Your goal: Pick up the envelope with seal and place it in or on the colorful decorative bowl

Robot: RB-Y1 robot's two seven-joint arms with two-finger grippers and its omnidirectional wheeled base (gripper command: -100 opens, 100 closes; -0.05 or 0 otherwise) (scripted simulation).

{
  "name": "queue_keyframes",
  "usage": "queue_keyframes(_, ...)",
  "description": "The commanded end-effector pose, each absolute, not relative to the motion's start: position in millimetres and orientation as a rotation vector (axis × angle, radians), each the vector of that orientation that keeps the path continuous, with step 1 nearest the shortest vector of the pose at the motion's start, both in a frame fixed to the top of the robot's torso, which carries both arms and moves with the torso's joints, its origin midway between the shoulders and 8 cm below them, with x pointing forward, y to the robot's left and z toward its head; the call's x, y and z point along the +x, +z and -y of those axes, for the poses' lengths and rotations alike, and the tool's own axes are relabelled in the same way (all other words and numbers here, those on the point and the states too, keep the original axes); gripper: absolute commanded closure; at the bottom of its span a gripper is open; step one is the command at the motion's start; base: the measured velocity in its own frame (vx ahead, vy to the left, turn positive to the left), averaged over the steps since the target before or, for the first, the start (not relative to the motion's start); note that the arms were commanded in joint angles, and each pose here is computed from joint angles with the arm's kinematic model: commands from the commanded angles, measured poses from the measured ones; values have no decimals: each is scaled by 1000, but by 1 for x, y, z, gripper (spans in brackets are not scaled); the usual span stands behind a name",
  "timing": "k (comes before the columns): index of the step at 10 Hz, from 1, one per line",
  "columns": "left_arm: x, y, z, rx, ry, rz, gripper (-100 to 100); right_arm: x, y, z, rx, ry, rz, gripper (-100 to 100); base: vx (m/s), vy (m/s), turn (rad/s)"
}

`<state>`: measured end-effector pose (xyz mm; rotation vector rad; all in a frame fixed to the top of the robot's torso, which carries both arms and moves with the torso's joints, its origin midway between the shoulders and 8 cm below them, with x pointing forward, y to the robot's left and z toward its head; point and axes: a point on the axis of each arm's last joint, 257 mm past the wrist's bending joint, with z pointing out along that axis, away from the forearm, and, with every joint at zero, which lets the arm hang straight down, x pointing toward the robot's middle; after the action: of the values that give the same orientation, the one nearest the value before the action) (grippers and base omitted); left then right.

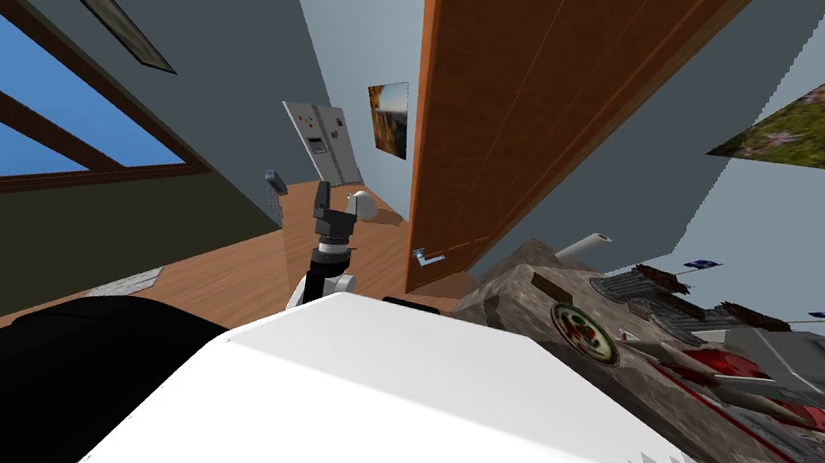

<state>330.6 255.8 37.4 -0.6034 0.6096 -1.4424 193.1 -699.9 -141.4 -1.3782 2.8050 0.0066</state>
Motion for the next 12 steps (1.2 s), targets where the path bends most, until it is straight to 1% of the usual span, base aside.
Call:
queue_keyframes(1, 331, 37, -256, -603, -1442, -610, 0, 191, -137, 702, -1372, 5, -2808, -100, -8, 21, 12)
queue_keyframes(5, 331, 37, -256, -603, -1442, -610, 0, 179, -99, 708, -1343, -18, -2824, -100, -11, 29, 58)
queue_keyframes(6, 331, 37, -256, -603, -1442, -610, 0, 180, -104, 707, -1347, -16, -2822, -100, -2, 10, 11)
queue_keyframes(7, 331, 37, -256, -603, -1442, -610, 0, 179, -103, 707, -1347, -15, -2822, 0, 0, 0, 0)
queue_keyframes(12, 331, 37, -256, -603, -1442, -610, 0, 179, -103, 707, -1347, -15, -2822, 0, 0, 0, 0)
